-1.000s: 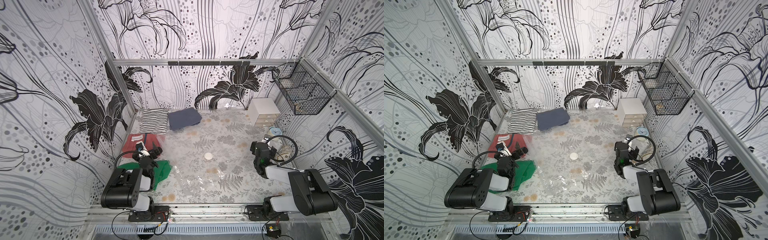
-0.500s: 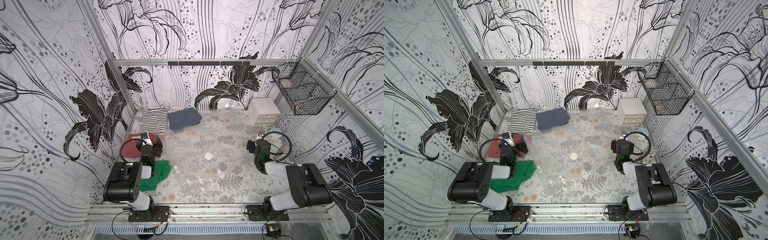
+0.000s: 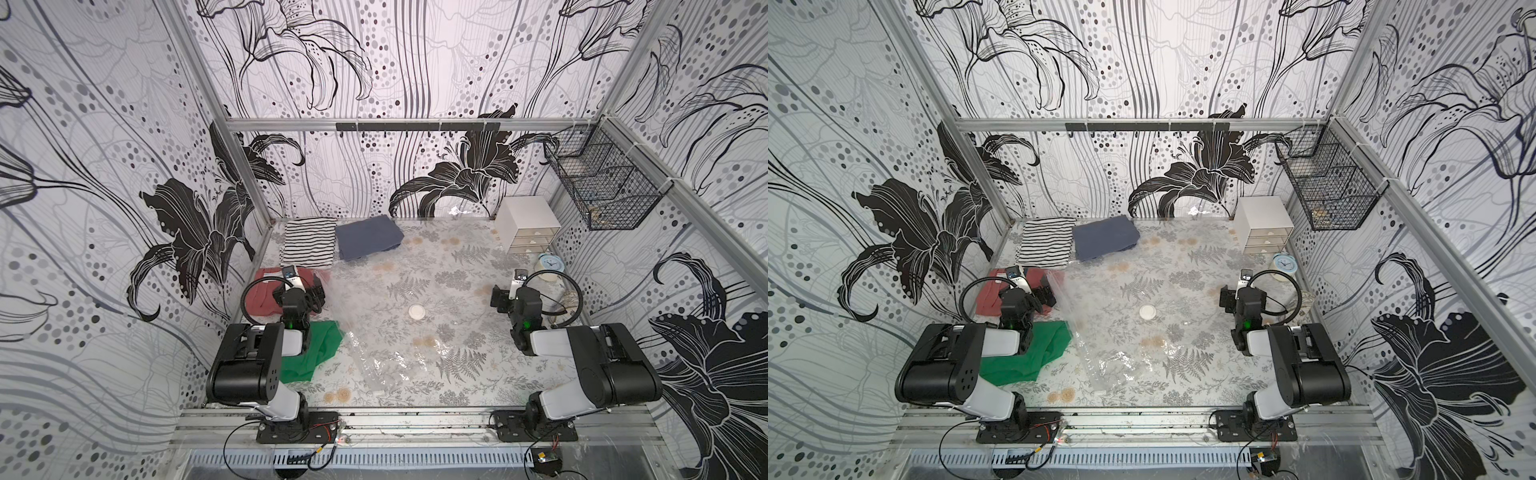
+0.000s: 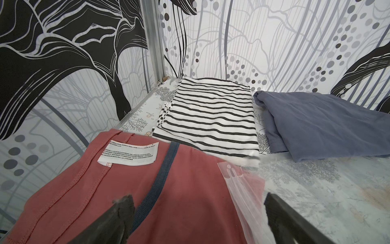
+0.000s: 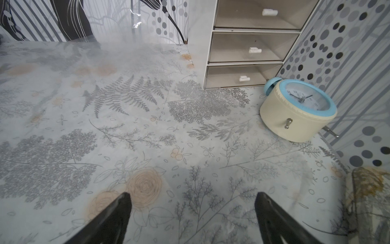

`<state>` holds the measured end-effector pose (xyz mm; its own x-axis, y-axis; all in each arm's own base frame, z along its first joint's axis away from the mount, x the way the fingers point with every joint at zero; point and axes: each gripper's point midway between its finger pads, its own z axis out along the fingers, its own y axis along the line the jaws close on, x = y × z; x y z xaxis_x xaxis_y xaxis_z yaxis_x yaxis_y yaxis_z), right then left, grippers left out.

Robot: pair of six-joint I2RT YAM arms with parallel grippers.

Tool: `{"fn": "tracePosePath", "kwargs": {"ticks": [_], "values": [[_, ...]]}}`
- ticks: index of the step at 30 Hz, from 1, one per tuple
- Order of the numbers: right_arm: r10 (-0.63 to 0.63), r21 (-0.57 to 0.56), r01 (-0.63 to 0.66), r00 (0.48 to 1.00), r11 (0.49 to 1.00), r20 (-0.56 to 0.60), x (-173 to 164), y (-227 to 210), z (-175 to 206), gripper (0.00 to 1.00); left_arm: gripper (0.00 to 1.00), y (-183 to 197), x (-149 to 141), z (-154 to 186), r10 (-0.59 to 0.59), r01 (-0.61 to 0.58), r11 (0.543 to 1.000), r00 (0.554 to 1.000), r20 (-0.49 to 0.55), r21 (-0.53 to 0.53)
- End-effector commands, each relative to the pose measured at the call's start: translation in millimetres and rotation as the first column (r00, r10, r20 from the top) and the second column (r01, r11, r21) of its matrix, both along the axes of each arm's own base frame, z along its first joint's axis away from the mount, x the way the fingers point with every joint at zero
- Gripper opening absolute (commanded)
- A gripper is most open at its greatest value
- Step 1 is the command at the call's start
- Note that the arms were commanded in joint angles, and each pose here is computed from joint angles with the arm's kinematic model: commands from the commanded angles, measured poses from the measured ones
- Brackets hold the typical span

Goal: Take the tank top out of the vacuum bag
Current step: Reset both arms

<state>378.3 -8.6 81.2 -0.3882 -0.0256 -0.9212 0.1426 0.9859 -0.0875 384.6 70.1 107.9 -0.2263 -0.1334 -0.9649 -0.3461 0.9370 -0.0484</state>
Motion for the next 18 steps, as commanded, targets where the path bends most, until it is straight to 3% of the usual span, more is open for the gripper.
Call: {"fn": "tracePosePath", "kwargs": {"ticks": [1,18], "values": [[0.014,0.011,-0.015,0.999,1.0,0.03,6.0,1.6,9.4,1.0,0.99,0.3,1.5,4.5,-0.003,0.003,1.0,1.0,0.018,-0.005],[0.006,0.001,-0.006,0.999,1.0,0.036,5.1,-0.3,9.7,1.0,0.99,-0.5,0.7,5.7,-0.01,0.009,1.0,1.0,0.021,0.007]]}}
